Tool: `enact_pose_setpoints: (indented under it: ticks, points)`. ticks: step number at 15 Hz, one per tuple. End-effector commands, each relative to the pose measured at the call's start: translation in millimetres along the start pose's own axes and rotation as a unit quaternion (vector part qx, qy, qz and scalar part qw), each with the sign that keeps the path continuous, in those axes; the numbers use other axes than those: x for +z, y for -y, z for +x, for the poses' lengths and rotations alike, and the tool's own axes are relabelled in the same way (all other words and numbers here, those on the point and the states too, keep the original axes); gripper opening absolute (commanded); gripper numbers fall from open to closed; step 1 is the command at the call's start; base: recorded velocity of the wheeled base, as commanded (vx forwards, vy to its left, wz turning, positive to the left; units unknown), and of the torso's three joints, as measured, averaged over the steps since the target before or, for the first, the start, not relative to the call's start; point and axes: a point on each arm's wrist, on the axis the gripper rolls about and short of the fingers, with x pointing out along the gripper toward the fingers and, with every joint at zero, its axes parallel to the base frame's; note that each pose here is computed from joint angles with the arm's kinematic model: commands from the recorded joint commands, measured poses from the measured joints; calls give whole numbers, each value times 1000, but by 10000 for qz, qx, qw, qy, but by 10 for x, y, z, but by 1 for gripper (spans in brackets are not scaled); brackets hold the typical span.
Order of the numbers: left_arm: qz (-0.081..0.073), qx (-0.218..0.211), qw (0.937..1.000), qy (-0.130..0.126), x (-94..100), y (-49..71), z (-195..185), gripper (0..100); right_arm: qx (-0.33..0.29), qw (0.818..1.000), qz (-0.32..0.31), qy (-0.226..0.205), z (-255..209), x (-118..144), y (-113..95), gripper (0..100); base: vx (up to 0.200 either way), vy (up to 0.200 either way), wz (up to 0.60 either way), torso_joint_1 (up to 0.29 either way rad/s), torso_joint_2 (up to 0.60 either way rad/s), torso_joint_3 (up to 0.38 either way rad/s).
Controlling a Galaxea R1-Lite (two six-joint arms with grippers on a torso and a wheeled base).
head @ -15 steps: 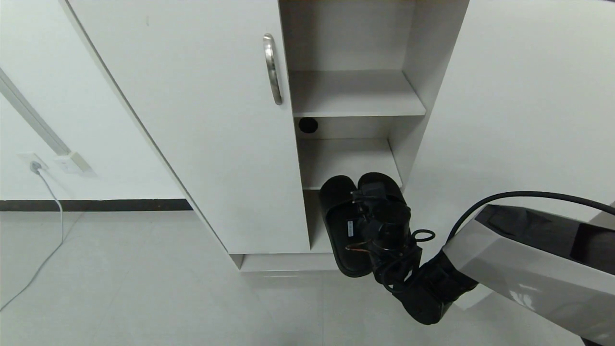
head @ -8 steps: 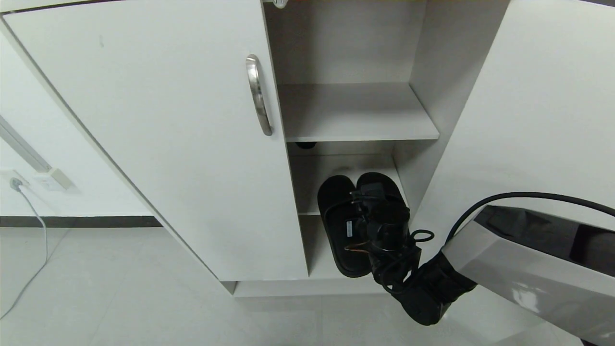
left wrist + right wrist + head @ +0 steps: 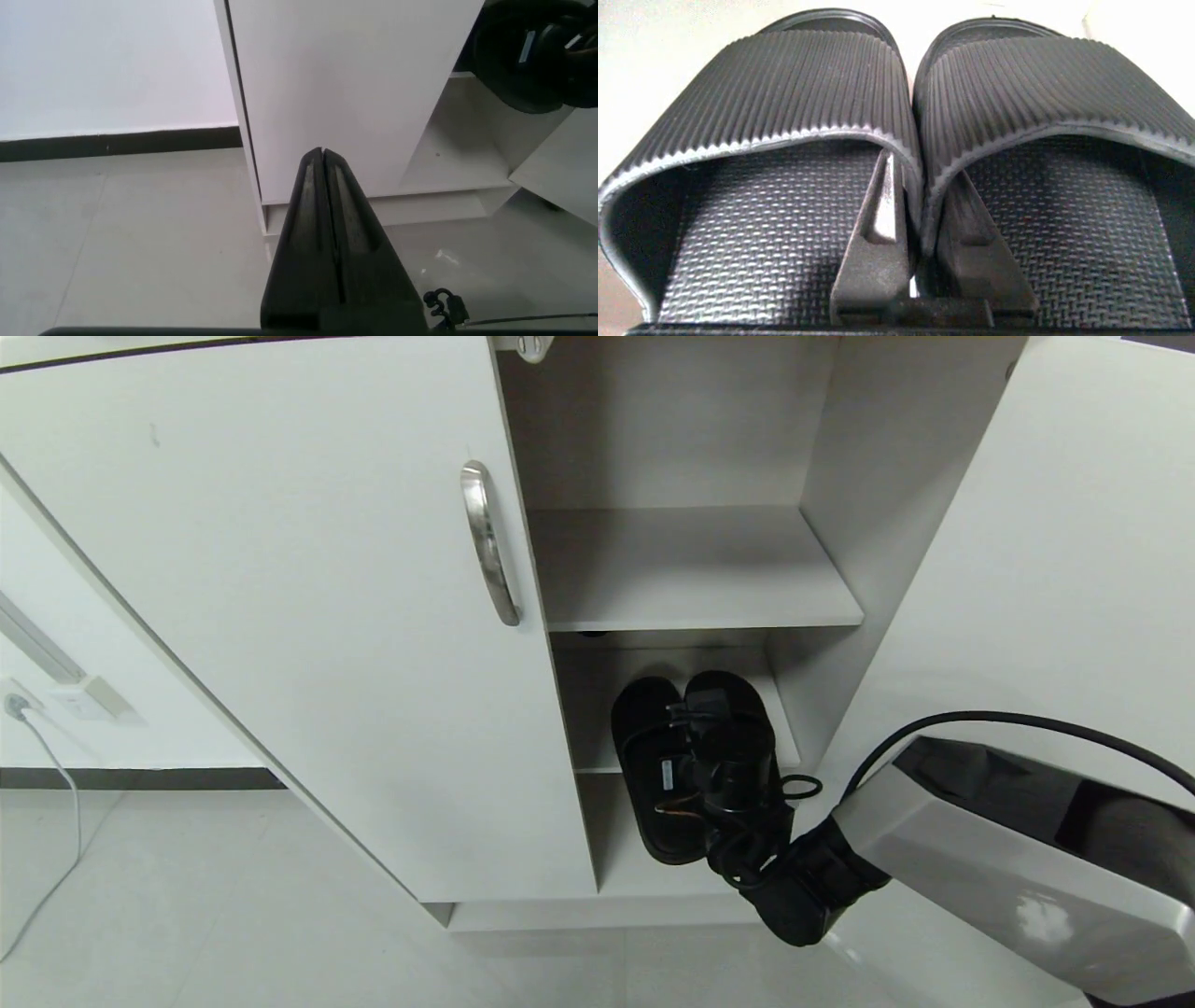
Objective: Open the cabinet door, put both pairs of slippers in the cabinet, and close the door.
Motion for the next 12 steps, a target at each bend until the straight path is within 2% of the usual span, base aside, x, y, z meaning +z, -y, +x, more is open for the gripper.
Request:
enact_pose_setpoints:
  ticks: [1,5,12]
  points:
    - [-4,-1,10000,-13,-1,0,1,0,-74,10000,64,-1,160,4,-27,0,0,0,0,0,0,0]
    - [-4,0,10000,-6,1,0,1,0,-234,9991,339,-132,525,174,-71,0,0,0,0,0,0,0]
    - [-4,0,10000,-6,1,0,1,0,-419,9984,368,-33,839,197,-38,0,0,0,0,0,0,0]
